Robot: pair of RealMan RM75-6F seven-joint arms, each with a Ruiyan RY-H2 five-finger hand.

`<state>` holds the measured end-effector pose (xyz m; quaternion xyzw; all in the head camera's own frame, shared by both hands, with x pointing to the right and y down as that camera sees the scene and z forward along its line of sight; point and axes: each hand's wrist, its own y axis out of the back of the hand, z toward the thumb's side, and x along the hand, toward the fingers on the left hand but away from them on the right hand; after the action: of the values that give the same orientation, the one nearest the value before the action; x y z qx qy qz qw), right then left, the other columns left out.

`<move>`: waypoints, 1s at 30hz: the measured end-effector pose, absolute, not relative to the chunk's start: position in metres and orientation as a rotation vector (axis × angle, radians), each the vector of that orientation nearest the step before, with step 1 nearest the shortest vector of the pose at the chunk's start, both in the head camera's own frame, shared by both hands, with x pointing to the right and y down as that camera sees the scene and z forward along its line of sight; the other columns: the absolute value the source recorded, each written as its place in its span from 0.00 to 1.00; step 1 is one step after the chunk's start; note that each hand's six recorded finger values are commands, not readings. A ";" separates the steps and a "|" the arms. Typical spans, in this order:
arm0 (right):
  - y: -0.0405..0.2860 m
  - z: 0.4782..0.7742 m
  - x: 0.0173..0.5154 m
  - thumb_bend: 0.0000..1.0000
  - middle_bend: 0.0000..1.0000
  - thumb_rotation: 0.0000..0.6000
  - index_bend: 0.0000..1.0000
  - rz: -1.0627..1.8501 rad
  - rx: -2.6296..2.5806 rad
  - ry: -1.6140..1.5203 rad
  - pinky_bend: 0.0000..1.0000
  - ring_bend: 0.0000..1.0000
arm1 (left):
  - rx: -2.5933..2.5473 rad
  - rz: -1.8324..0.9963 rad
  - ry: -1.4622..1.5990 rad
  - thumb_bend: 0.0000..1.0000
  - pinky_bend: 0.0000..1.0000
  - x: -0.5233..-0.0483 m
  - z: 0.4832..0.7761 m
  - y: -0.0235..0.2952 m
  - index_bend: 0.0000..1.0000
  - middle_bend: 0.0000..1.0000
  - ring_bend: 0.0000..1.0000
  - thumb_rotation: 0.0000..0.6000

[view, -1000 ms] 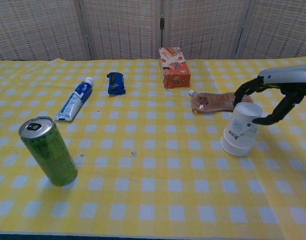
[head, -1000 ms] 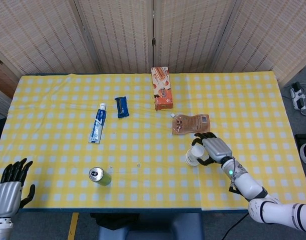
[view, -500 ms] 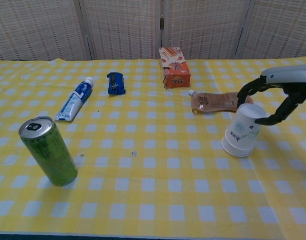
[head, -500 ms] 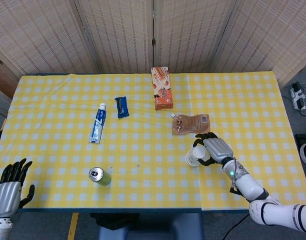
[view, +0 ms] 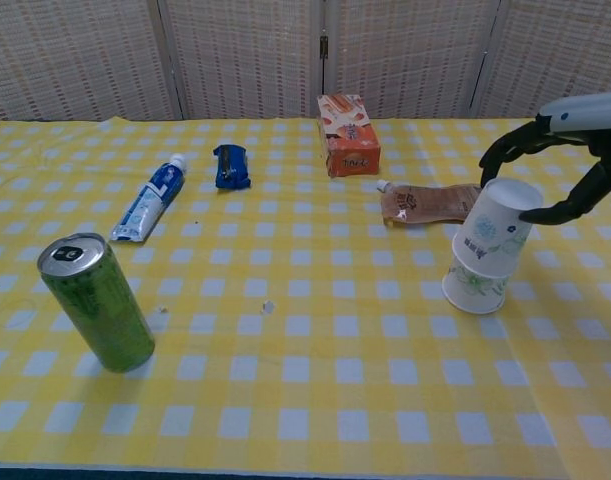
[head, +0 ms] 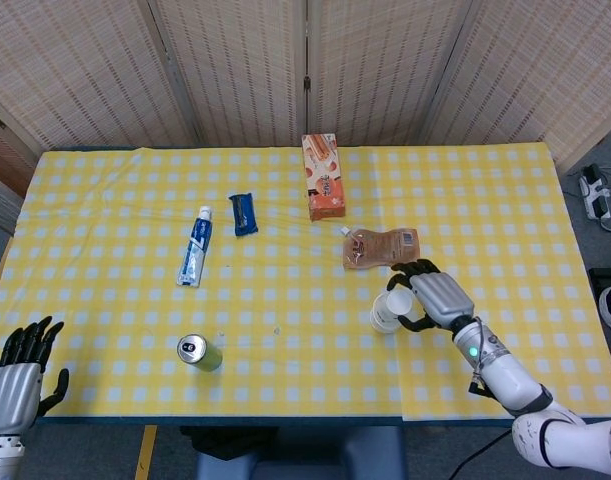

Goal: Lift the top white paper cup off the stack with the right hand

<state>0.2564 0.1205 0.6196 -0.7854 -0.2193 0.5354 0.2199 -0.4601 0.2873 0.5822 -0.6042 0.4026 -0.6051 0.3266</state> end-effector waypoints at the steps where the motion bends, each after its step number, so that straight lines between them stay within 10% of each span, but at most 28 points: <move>1: 0.120 0.615 0.256 0.39 0.16 1.00 0.37 1.470 -2.173 -0.612 0.03 0.11 | -1.584 -1.584 1.055 0.56 0.00 -0.460 0.582 0.287 0.13 0.07 0.04 1.00; 12: 0.109 0.580 0.235 0.39 0.16 1.00 0.37 1.336 -2.216 -0.665 0.03 0.11 | -1.598 -1.569 1.058 0.56 0.00 -0.456 0.579 0.287 0.13 0.07 0.04 1.00; 30: 0.126 0.661 0.196 0.39 0.16 1.00 0.37 1.433 -2.253 -0.494 0.03 0.11 | -1.598 -1.590 1.056 0.56 0.00 -0.458 0.581 0.292 0.13 0.07 0.04 1.00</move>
<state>0.1958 0.1262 0.6613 -0.8110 -0.1779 0.5157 0.2114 -0.4581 0.2917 0.5809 -0.6081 0.4018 -0.6050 0.3206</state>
